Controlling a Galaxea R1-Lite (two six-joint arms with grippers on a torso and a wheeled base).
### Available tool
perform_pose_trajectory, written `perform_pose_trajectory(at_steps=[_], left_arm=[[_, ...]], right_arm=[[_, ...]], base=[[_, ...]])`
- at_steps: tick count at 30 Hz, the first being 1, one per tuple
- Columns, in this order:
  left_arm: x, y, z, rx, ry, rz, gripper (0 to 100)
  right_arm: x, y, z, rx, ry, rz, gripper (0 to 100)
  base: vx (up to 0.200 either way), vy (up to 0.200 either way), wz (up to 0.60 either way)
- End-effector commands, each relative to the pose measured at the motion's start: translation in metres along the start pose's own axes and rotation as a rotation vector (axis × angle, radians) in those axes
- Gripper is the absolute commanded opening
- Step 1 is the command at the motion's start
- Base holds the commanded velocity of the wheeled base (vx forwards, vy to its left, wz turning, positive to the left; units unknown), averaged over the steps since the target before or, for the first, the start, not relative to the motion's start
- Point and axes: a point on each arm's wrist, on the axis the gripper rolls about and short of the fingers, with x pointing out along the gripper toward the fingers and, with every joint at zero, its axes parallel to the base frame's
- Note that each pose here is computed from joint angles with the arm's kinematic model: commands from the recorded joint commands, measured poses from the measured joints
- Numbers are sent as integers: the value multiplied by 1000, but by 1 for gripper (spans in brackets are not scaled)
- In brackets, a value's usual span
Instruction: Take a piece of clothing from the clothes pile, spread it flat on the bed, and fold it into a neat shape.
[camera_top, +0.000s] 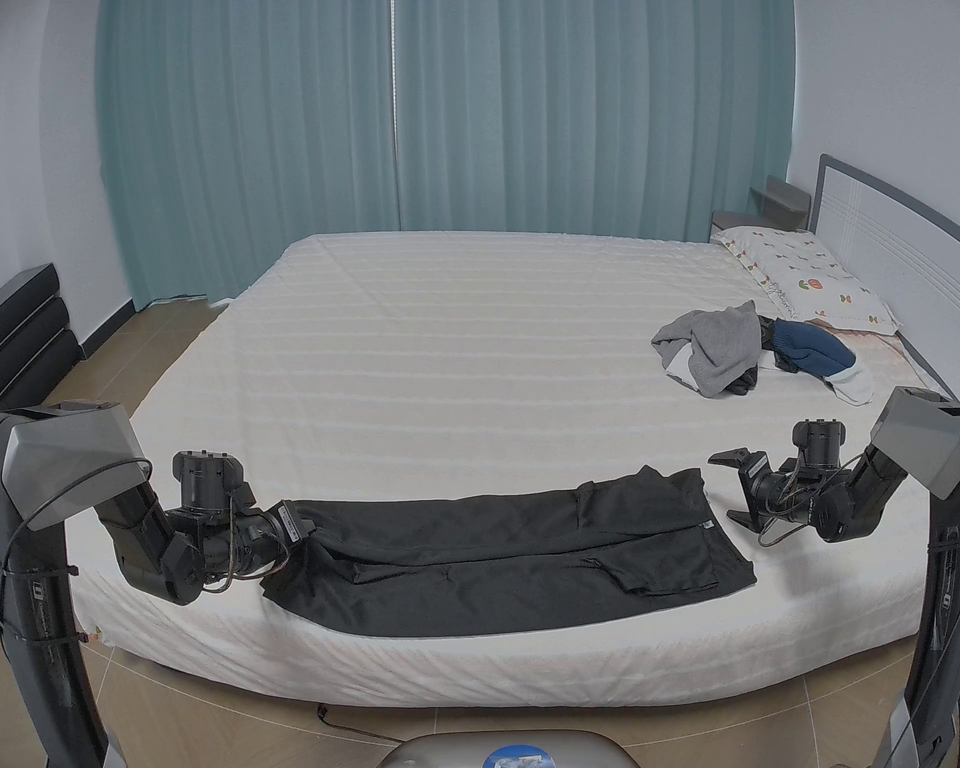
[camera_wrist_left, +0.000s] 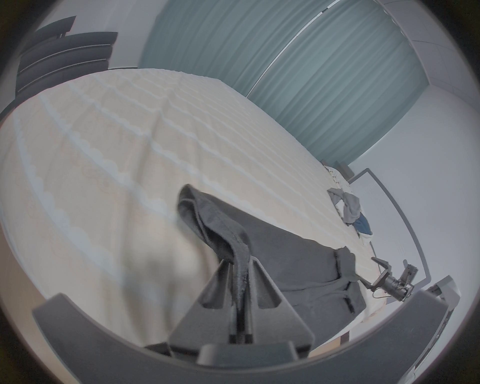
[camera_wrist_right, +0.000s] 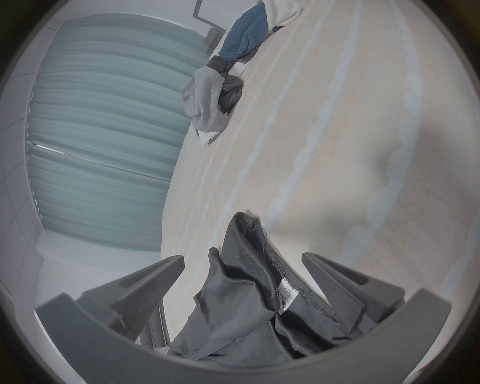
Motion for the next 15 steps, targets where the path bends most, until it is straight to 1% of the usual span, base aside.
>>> perform_pose_trajectory(at_steps=[1, 2, 5, 7, 8, 12, 14, 15], left_arm=[[-9, -15, 9, -6, -42, -31, 0], [-9, -15, 9, -6, -42, -31, 0], [-14, -28, 10, 3, -43, -29, 0], [-14, -28, 10, 3, -43, -29, 0], [-18, -41, 16, 3, -45, -19, 0], [-21, -60, 19, -18, -37, 4, 0], [-22, -64, 19, -17, -30, 9, 0], [-24, -74, 17, -7, -8, 16, 0]], right_arm=[[0, 0, 0, 0, 1, 1, 100], [0, 0, 0, 0, 1, 1, 100], [0, 0, 0, 0, 1, 1, 100], [0, 0, 0, 0, 1, 1, 100], [0, 0, -1, 0, 1, -1, 100], [0, 0, -1, -1, 1, -1, 100], [0, 0, -1, -1, 0, -1, 100], [0, 0, -1, -1, 2, -2, 100]], base=[[0, -200, 0], [0, -200, 0], [0, -200, 0], [0, -200, 0], [0, -200, 0], [0, -200, 0], [0, -200, 0], [0, -200, 0]])
